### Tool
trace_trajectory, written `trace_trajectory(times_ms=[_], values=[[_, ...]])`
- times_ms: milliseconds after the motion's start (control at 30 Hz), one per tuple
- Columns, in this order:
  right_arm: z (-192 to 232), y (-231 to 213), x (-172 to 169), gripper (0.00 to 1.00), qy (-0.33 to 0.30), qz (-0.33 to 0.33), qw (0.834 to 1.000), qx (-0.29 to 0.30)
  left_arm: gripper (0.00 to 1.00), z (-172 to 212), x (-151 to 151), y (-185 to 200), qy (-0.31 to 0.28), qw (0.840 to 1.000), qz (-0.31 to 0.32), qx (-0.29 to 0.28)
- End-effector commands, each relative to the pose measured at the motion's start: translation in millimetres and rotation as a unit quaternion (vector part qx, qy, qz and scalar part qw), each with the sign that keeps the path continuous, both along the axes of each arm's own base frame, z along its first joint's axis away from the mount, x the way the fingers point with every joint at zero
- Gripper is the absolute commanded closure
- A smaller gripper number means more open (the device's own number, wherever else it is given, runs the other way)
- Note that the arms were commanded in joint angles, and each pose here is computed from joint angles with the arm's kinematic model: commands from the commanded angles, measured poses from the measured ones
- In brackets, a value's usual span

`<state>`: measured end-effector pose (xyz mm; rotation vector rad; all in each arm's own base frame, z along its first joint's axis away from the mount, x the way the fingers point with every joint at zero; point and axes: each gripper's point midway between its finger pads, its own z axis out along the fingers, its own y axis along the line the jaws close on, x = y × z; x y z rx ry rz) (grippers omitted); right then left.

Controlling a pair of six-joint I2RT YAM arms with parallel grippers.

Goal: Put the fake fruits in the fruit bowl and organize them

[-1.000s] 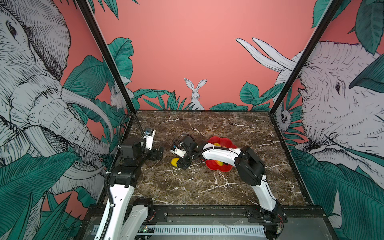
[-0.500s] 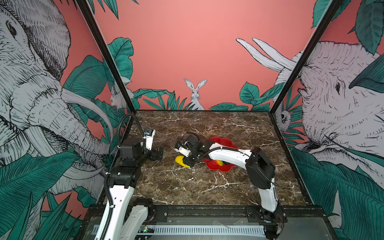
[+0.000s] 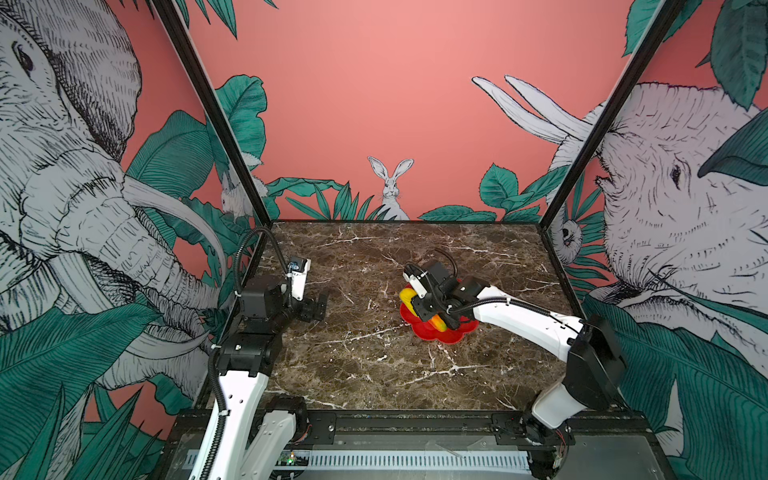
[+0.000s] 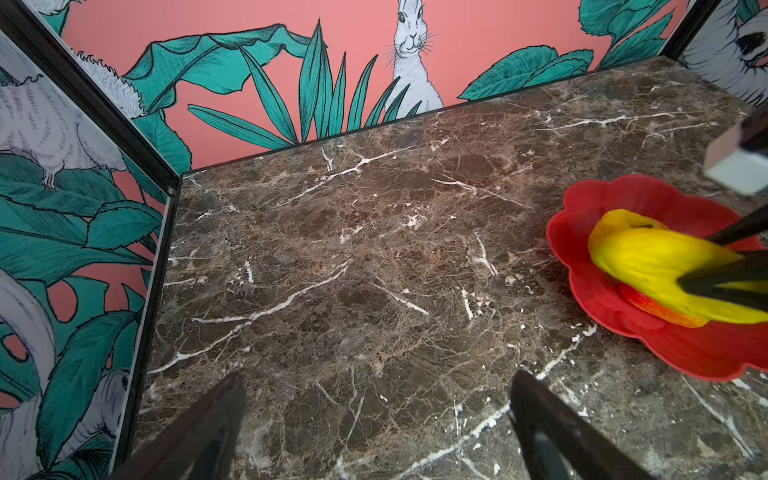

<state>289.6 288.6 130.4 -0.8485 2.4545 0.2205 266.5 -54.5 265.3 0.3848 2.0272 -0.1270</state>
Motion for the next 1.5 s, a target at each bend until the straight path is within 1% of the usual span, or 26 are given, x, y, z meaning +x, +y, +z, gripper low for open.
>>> trace_trajectory(times_ms=[0, 133, 267, 500, 567, 600, 700, 867, 933, 1000, 1033, 1100, 1133, 1200, 1267, 1333, 1367, 1433, 1467], values=[[-8, -9, 3, 0.68, 0.001, -0.048, 0.999, -0.006, 0.0, -2, -2, -2, -0.001, 1.0, -0.009, 0.004], [-24, -10, 4, 0.68, 0.012, -0.056, 0.998, -0.02, 0.0, -2, -3, -2, -0.002, 1.0, -0.009, 0.004], [-34, -10, 7, 0.65, 0.016, -0.059, 0.998, -0.03, 0.0, -2, -3, -2, -0.003, 1.0, -0.008, 0.004], [-53, -8, 13, 0.63, 0.024, -0.065, 0.997, -0.04, 0.0, -1, -3, -2, -0.005, 1.0, -0.008, 0.004], [-56, -5, 13, 0.6, 0.028, -0.063, 0.997, -0.041, 0.0, -1, -3, -2, -0.004, 1.0, -0.008, 0.004], [-57, -4, 13, 0.57, 0.03, -0.063, 0.997, -0.039, 0.0, -1, -3, -2, -0.004, 1.0, -0.008, 0.004], [-54, -2, 14, 0.44, 0.029, -0.06, 0.997, -0.036, 0.0, -1, -3, -2, -0.003, 1.0, -0.008, 0.004], [-30, -7, 14, 0.27, 0.01, -0.048, 0.998, -0.04, 0.0, -2, -3, -1, -0.002, 1.0, -0.007, 0.005], [-6, -10, 15, 0.18, -0.011, -0.038, 0.999, -0.037, 0.0, -2, -2, -1, -0.002, 1.0, -0.006, 0.005], [17, -15, 15, 0.07, -0.037, -0.025, 0.998, -0.036, 0.0, -2, -1, -1, -0.001, 1.0, -0.006, 0.006], [40, -20, 15, 0.01, -0.061, -0.019, 0.998, -0.024, 0.0, -2, 0, -1, -0.001, 1.0, -0.005, 0.007], [69, -29, 15, 0.0, -0.096, 0.001, 0.995, -0.004, 0.0, -2, 3, -1, 0.001, 1.0, -0.005, 0.007], [84, -37, 19, 0.0, -0.125, 0.004, 0.992, 0.012, 0.0, -1, 4, -1, 0.0, 1.0, -0.006, 0.006], [108, -63, 26, 0.0, -0.177, -0.015, 0.984, 0.031, 0.0, 3, 9, -4, -0.001, 1.0, -0.009, 0.0], [125, -96, 34, 0.0, -0.232, -0.049, 0.97, 0.051, 0.0, 4, 14, -6, 0.002, 1.0, -0.009, -0.01], [137, -136, 43, 0.0, -0.286, -0.103, 0.949, 0.088, 0.0, -2, 26, -3, 0.015, 0.999, 0.015, -0.028], [134, -152, 46, 0.0, -0.302, -0.126, 0.94, 0.099, 0.0, -7, 32, -2, 0.027, 0.998, 0.027, -0.039], [128, -196, 51, 0.0, -0.335, -0.194, 0.916, 0.104, 0.0, -21, 46, -3, 0.052, 0.996, 0.042, -0.059], [122, -212, 52, 0.0, -0.342, -0.218, 0.908, 0.1, 0.0, -27, 53, -1, 0.056, 0.995, 0.056, -0.061]])
